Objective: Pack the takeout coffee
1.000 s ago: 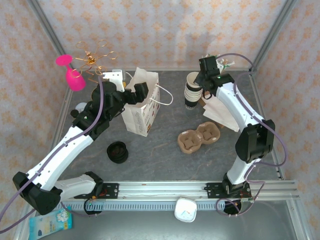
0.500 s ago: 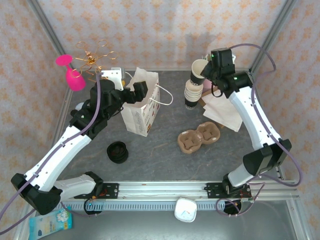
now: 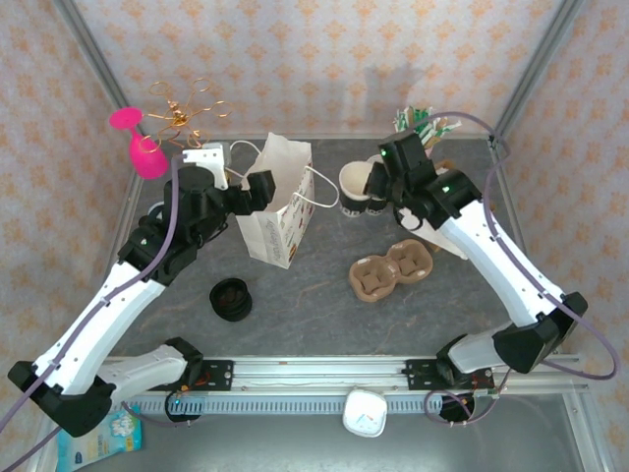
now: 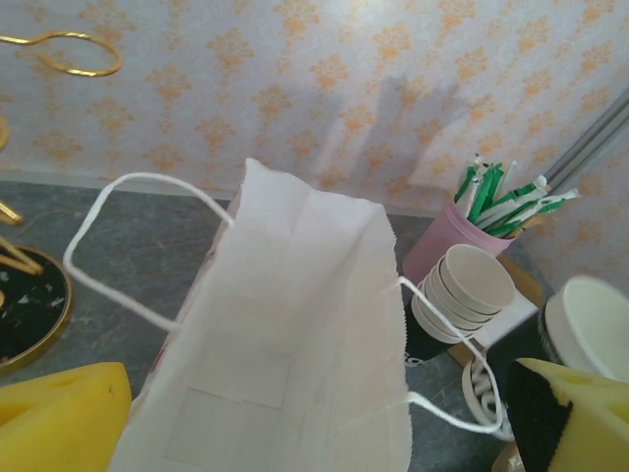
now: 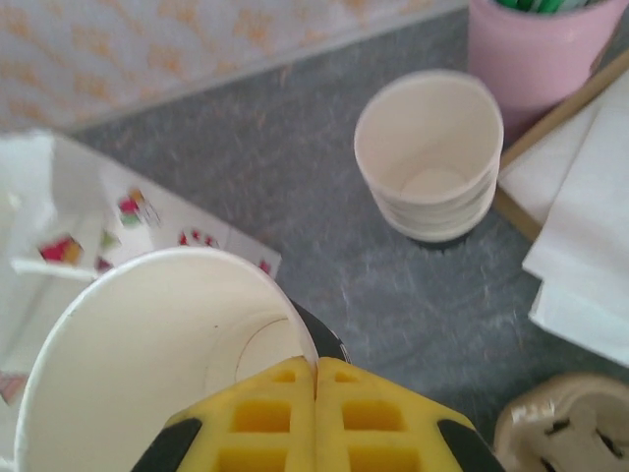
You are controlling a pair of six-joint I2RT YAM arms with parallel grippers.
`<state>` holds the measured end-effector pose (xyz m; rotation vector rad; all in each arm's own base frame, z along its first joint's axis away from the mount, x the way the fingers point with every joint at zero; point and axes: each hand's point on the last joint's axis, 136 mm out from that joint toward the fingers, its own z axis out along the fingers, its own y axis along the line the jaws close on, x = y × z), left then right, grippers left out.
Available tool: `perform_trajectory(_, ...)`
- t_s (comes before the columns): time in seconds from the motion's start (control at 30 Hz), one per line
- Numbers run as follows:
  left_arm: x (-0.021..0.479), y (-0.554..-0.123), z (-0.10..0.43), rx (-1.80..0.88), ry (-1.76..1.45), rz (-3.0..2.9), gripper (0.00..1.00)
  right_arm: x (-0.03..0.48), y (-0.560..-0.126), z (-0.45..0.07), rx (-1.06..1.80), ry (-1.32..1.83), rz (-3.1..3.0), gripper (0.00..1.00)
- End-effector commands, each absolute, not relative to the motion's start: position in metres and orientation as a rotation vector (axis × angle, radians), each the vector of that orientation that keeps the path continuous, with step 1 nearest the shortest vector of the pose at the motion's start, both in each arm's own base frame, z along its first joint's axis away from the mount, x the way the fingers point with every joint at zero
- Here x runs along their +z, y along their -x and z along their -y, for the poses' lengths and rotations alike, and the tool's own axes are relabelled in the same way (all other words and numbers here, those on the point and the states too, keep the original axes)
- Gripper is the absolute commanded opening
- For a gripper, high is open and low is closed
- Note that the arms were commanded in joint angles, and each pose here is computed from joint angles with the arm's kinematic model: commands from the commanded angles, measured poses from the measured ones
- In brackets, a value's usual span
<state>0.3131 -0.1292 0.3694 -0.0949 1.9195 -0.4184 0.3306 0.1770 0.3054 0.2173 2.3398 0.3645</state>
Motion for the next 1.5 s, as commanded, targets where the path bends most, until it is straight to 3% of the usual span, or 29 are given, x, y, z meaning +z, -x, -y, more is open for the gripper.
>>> perform_trajectory(0.0,0.356,-0.304,0.118,-0.381,0.147,-1.955,0.99,0.290,-0.308,-0.176,0.372,-0.209,-2.384,0.00)
perform_trajectory(0.5,0.319,-0.289,0.099,-0.352,0.266,-2.002,0.99,0.210,-0.254,-0.260,0.605,0.041,-2.439,0.00)
perform_trajectory(0.7,0.309,-0.284,0.092,-0.336,0.305,-2.013,0.99,0.176,-0.248,-0.282,0.564,0.122,-2.465,0.00)
perform_trajectory(1.23,0.291,-0.279,0.085,-0.298,0.331,-2.051,0.99,0.118,-0.238,-0.287,0.501,0.156,-2.566,0.00)
perform_trajectory(1.47,0.294,-0.272,0.081,-0.277,0.331,-2.075,0.99,0.126,-0.241,-0.286,0.478,0.154,-2.552,0.19)
